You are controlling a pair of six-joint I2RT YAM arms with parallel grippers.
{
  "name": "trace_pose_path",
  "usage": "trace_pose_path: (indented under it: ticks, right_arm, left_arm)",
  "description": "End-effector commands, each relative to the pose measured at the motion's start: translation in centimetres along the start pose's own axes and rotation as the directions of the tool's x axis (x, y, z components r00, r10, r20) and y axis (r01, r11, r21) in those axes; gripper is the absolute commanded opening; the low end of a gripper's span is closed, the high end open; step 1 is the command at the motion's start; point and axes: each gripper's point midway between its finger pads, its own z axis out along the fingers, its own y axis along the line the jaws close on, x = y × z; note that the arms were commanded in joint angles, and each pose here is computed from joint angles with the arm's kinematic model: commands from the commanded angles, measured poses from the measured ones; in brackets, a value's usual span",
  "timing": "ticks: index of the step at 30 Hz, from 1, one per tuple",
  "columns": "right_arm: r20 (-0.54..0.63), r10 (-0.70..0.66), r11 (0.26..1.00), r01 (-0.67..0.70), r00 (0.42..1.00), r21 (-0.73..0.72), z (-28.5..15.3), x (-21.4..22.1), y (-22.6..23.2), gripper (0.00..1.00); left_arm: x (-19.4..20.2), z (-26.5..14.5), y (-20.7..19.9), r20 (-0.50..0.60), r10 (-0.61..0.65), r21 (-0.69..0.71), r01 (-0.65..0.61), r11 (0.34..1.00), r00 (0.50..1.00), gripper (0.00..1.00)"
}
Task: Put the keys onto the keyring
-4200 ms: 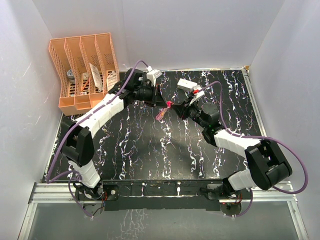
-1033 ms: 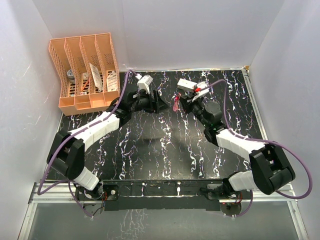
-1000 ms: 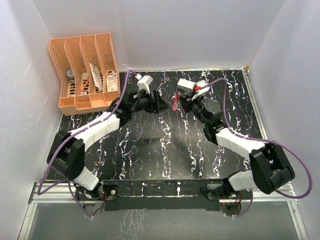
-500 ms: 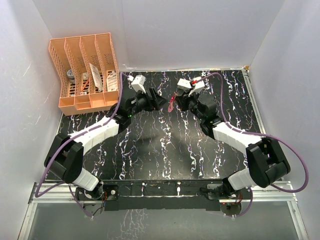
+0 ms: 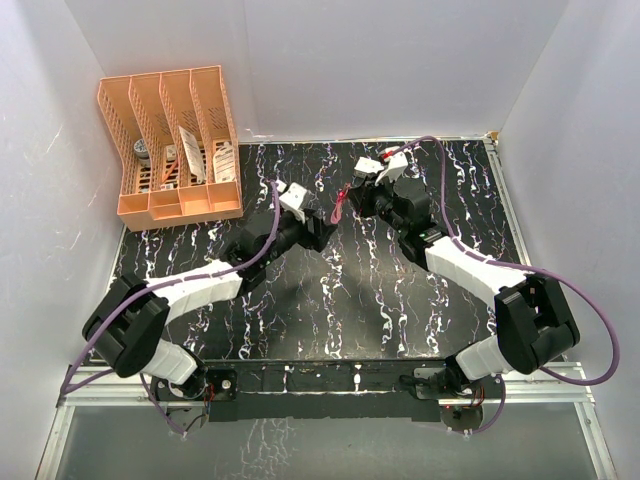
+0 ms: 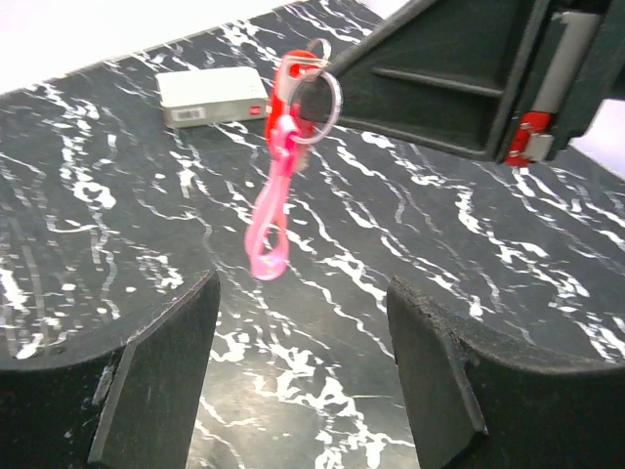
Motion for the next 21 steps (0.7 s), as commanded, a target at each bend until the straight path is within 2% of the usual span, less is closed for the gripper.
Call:
trace_pose_path:
  ticks: [1,3,9,16,21]
  right_arm:
    - [0.048,0.019,0.999,-0.018,0.999,-0.041,0.1,-2.7,1.4,0.00]
    - [0.040,0.021,0.999,-0.020,0.999,-0.044,0.0,-2.6,1.6,0.00]
    - [0.010,0.024,0.998,-0.023,1.000,-0.058,0.0,-2.0,1.8,0.00]
    - [0.007,0.028,0.997,-0.027,1.000,-0.075,-0.2,-2.2,2.2,0.00]
    - [0.003,0.029,0.996,-0.029,1.000,-0.083,-0.2,-2.1,2.3,0.00]
  left_arm:
    - [-4.3,-1.1,1.3,0.190,0.205,-0.096,-0.190,0.977,0.960,0.66]
    - [-4.6,-1.0,1.5,0.218,0.273,-0.117,-0.253,0.960,0.937,0.66]
    - [-5.9,0.4,1.3,0.259,0.374,-0.168,-0.340,0.925,0.890,0.66]
    - [-5.3,1.4,-1.1,0.300,0.506,-0.112,-0.497,0.861,0.809,0.67]
    - [-5.5,1.0,-2.4,0.376,0.531,-0.098,-0.537,0.838,0.759,0.68]
